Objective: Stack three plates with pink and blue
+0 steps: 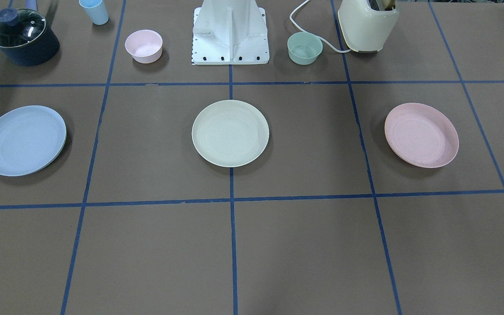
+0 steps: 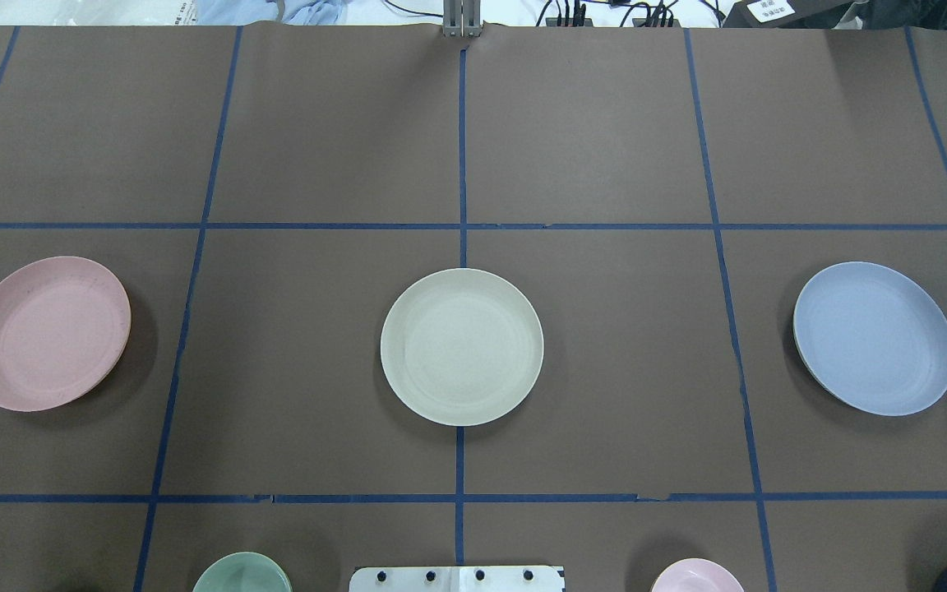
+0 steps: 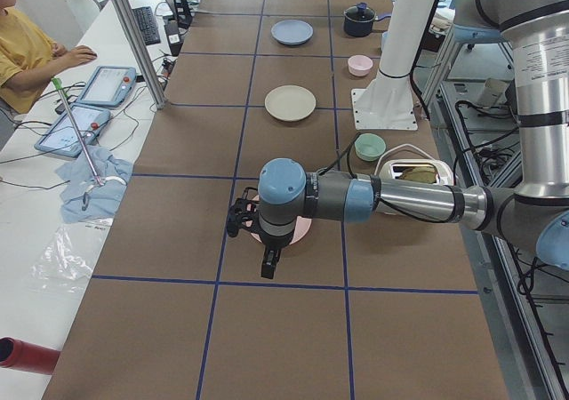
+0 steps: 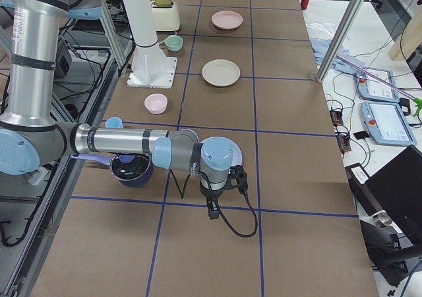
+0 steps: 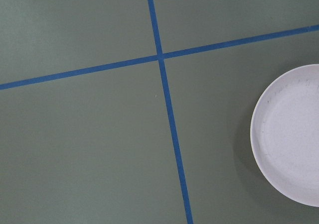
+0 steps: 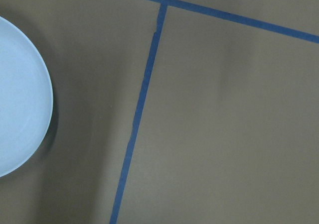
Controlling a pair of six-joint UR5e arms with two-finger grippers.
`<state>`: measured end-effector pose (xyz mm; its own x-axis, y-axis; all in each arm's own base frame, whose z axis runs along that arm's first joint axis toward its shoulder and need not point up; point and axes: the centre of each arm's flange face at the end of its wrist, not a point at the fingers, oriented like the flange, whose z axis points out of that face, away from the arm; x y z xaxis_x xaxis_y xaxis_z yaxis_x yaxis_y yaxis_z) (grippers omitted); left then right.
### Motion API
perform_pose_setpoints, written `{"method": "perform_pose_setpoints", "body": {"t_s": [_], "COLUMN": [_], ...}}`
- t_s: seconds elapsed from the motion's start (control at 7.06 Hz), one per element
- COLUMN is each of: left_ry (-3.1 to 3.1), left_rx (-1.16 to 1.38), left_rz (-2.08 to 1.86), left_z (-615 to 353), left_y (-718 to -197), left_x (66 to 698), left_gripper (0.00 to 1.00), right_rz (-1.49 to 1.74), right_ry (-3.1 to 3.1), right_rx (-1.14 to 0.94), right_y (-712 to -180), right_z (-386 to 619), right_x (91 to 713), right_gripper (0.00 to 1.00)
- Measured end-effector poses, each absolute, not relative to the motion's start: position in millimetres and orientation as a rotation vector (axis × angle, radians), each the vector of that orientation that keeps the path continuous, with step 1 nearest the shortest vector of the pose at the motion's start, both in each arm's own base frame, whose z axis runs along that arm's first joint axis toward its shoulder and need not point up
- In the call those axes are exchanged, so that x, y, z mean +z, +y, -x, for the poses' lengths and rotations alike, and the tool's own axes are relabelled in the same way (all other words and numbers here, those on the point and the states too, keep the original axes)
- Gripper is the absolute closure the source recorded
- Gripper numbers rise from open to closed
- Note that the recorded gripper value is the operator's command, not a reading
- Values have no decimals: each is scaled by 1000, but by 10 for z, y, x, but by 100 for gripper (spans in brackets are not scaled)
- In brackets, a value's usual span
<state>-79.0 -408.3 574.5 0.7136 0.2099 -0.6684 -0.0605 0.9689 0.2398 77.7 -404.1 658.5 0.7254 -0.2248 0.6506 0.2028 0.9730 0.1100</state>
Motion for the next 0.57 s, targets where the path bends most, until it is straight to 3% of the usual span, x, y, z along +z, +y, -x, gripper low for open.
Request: {"method": "perform_pose_setpoints", "body": {"t_s": [0.57], "left_ry": [719], "left_rx": [273], "left_rz": [-534], "left_z": [810], "left_y": [-4492], "left_x": [5153], "left_gripper": [0], "right_rz": [-241], "right_ry": [-734], "right_rx": [-284], "right_y": [-4206], "right_z": [-745], "right_x": [6064], "right_gripper": [0]}}
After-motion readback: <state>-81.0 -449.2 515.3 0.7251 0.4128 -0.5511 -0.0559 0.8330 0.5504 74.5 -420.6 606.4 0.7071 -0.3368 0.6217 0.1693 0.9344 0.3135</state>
